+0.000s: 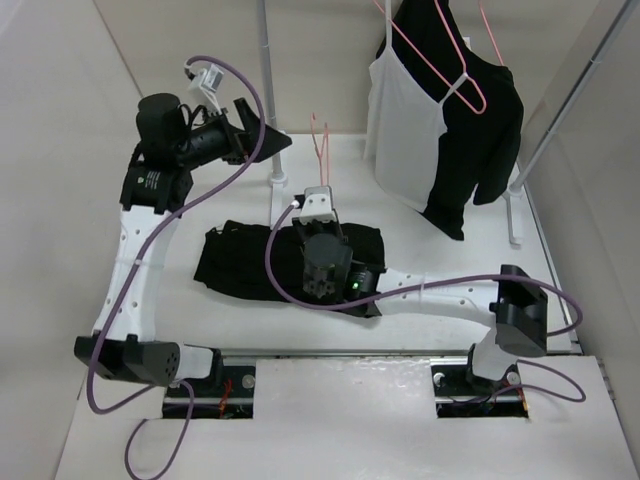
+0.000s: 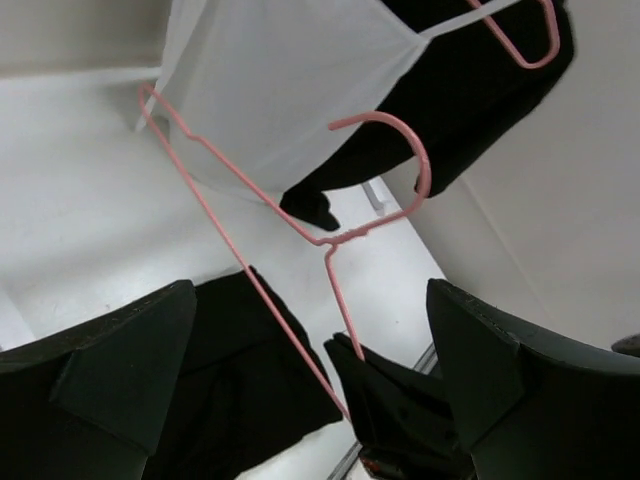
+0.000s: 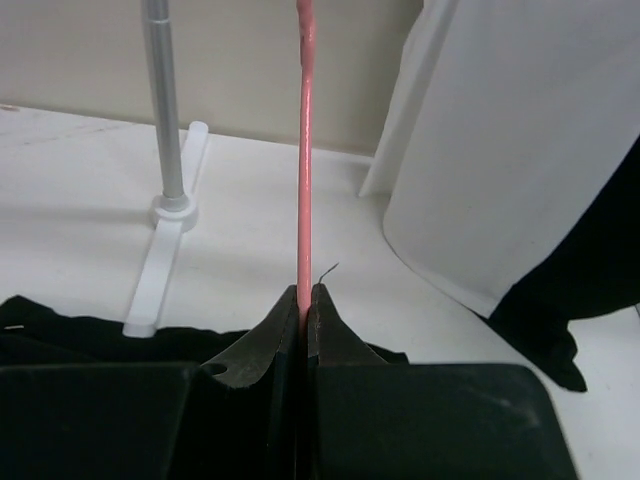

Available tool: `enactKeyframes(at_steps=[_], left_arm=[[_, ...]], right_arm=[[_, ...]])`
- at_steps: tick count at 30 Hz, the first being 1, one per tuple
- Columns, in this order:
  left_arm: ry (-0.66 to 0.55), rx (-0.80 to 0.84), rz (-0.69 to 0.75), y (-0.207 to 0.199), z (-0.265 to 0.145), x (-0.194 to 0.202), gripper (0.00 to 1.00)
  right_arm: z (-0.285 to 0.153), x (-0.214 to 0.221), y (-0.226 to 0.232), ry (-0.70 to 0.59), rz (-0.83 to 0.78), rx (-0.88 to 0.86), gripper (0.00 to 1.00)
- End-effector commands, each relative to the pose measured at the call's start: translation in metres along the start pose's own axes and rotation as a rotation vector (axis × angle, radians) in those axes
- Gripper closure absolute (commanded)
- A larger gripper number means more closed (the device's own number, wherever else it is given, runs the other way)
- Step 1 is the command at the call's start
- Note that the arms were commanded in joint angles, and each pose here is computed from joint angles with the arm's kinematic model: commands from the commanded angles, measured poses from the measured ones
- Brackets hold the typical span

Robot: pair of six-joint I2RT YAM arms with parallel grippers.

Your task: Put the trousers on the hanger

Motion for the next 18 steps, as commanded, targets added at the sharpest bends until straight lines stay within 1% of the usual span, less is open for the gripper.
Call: enactKeyframes(at_steps=[1, 4, 5, 9, 12, 13, 16, 18], left_arm=[[-0.033, -0.011, 0.039, -0.019, 0.002, -0.011, 0.00], [-0.030, -0.050, 0.090, -0.021, 0.012, -0.017, 0.00], [-0.018, -0.057, 0.092, -0.021, 0.017, -0.017, 0.00], [-0.001, -0.055, 0.098, -0.019, 0.026, -0.018, 0.00], [0.036, -0.021, 0.110, -0.026, 0.034, -0.008, 0.00], [0.048, -0.028, 0.115, -0.023, 0.037, -0.003, 0.00], [0.076, -0.107, 0.103, -0.007, 0.044, 0.011, 0.00], [0.084, -0.197, 0.111, 0.013, 0.047, 0.015, 0.06]], right_arm=[[-0.004, -0.005, -0.008, 0.017, 0.065, 0.068, 1.00], [-0.002, 0.006, 0.003, 0.029, 0.013, 0.063, 1.00], [-0.005, 0.003, 0.004, 0.027, 0.013, 0.054, 1.00], [-0.010, 0.017, 0.021, 0.041, -0.040, 0.050, 1.00], [-0.017, 0.024, 0.031, 0.044, -0.064, 0.039, 1.00], [-0.017, 0.027, 0.033, 0.046, -0.074, 0.038, 1.00], [-0.016, 0.027, 0.035, 0.049, -0.075, 0.047, 1.00], [-0.016, 0.027, 0.035, 0.049, -0.075, 0.047, 1.00]])
Point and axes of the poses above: each gripper's point midway between its finger pads, its own z axis out along the fingers, its own y axis along the line the jaws close on, x = y × z, the point moved 3 cm from there along -z, back along the fingers, and after that the axes turned 8 degrees about -z, right-handed, at the moved point
